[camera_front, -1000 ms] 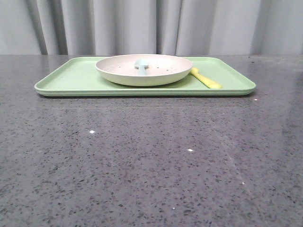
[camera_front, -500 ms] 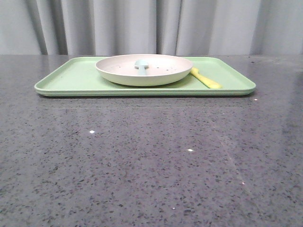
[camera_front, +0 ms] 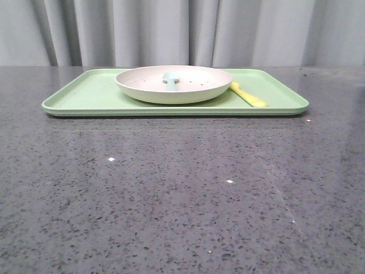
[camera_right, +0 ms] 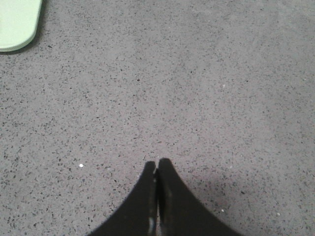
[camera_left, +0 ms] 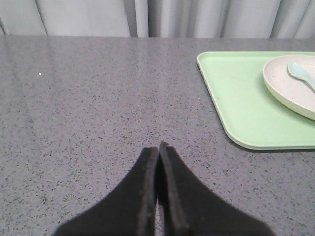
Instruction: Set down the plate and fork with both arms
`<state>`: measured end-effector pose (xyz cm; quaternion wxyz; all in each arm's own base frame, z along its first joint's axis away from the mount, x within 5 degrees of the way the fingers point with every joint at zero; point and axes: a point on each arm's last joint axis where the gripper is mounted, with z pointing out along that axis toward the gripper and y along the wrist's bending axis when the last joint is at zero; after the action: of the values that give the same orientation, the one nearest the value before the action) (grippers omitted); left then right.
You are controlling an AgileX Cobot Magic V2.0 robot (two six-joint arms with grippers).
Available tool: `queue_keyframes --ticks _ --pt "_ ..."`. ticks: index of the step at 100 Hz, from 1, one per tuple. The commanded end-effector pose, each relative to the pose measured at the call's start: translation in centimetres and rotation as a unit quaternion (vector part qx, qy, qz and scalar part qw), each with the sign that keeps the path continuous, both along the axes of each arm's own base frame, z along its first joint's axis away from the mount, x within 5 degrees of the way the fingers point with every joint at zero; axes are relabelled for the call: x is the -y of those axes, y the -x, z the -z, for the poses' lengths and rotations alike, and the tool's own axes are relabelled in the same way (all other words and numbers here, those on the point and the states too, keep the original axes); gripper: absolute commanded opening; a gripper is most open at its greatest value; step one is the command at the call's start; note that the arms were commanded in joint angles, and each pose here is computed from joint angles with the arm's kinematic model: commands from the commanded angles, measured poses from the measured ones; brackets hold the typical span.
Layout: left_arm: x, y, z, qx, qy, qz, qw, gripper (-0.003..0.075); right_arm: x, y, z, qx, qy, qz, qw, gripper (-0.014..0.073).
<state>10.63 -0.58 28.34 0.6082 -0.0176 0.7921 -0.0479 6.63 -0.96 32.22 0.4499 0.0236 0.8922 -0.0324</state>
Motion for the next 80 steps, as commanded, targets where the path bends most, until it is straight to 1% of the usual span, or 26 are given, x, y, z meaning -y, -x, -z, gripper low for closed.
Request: queue_keyframes --ticks 1,41,67,80 --pt "-0.1 0.5 -0.6 0.087 0.001 -0.003 0.996 -0.0020 0.1 -0.3 -1.1 0.035 0.012 -0.001 0.999 -0.0068" --pt "-0.3 4.3 4.3 0.146 -0.013 -0.002 0.989 -0.0020 0.1 -0.3 -1.1 0.035 0.012 -0.001 0.999 -0.0068" --pt "-0.3 5.6 5.1 0.191 -0.018 -0.003 0.981 -0.0020 0.1 -0.3 -1.1 0.035 0.012 -0.001 0.999 -0.0068" --pt "-0.3 5.6 6.0 0.186 -0.019 -0.003 0.982 -0.0020 0.1 -0.3 -1.1 0.035 0.012 -0.001 0.999 -0.0068"
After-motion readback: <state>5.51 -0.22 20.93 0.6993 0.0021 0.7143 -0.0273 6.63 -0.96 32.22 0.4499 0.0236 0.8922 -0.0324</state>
